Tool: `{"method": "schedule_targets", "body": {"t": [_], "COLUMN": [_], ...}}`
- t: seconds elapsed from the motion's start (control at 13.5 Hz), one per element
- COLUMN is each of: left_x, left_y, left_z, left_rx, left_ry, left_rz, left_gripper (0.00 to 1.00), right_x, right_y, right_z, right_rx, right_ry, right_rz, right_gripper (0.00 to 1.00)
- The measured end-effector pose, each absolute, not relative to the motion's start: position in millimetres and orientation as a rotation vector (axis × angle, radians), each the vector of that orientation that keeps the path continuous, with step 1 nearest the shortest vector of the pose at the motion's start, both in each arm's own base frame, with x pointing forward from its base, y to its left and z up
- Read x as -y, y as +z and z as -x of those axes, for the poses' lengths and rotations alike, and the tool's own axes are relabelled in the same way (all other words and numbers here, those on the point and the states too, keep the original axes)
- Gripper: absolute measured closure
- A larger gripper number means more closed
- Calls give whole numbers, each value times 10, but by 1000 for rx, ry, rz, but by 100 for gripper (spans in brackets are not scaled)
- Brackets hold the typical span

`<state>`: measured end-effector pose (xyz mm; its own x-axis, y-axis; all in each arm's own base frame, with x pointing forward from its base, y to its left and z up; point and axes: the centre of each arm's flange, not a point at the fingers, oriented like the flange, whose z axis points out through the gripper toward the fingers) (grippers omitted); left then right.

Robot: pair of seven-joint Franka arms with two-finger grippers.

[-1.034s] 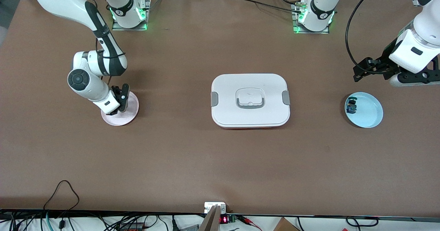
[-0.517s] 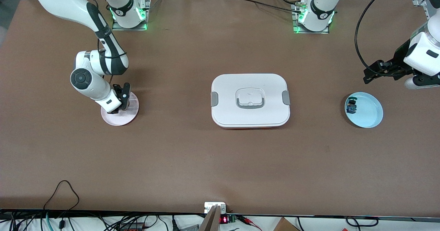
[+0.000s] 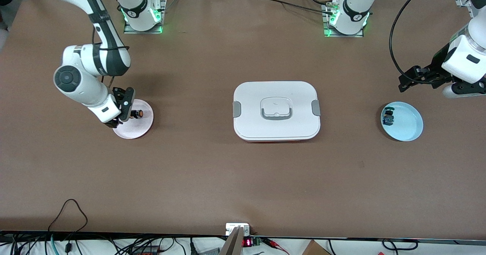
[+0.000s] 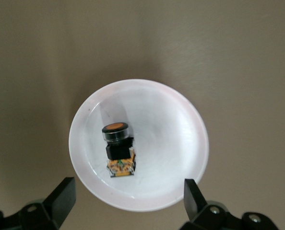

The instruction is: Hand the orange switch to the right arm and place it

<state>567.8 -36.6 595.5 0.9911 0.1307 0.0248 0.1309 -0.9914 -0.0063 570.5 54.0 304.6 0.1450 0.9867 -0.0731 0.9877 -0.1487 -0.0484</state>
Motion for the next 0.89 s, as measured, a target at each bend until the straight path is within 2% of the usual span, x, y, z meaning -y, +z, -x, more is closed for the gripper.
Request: {"method": "schedule_targets", "body": {"t": [0.22, 0.44, 0.66, 0.89], "left_x": [366, 372, 372, 377], "left_y": [5955, 5955, 5955, 5955], "left_z": [-5678, -5677, -5677, -5677], "left_rx": [205, 204, 204, 202], "left_ry": [-38, -38, -38, -38], "left_rz": [3127, 3127, 3127, 3127], "left_gripper": [0, 0, 0, 0], "right_x": [-593, -659, -643, -612], "right_y": [3676, 3881, 3887, 4012], "right_z": [-6022, -6120, -6109, -6074], "right_rx": [-2002, -1955, -1799, -1440], "right_ry": [-21, 121, 133, 91], "right_rz": [-2367, -2491, -2663, -2901], "right_gripper": [0, 0, 0, 0]}}
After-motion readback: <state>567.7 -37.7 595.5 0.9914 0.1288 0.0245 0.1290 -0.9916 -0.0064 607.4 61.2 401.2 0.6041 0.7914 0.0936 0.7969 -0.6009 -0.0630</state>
